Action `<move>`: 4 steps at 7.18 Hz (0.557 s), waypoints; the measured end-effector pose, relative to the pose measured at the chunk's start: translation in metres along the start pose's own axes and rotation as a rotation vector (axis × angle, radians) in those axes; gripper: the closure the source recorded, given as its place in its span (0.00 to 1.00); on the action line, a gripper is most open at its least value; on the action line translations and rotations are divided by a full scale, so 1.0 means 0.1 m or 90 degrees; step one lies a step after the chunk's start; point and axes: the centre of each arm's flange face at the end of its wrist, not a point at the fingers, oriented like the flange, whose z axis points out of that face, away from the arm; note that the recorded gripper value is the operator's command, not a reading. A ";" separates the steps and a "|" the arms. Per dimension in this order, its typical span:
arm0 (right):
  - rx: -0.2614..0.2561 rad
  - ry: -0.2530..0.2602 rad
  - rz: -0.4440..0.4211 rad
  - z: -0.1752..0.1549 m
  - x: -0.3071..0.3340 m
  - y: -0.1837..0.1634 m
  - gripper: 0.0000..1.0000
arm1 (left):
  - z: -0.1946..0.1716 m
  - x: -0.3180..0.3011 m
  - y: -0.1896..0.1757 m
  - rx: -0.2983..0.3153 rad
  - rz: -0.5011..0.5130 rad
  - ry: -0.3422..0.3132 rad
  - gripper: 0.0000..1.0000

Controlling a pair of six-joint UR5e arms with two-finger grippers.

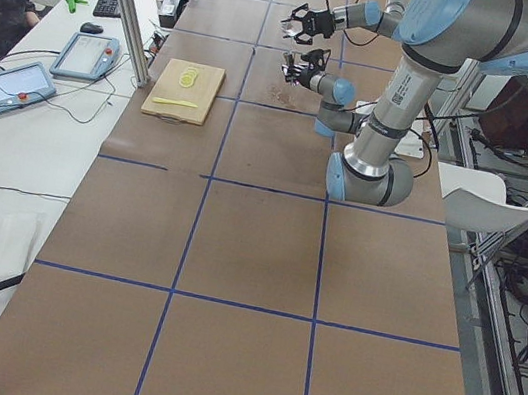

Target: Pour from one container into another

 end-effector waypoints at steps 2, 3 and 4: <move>-0.004 0.009 -0.011 -0.03 -0.03 -0.05 1.00 | 0.00 0.00 0.00 0.000 0.000 0.000 1.00; -0.005 0.012 -0.014 -0.04 -0.05 -0.06 1.00 | 0.00 0.00 0.00 0.000 0.000 0.000 1.00; -0.006 0.014 -0.016 -0.04 -0.07 -0.06 1.00 | 0.00 0.00 0.01 -0.001 0.000 0.000 1.00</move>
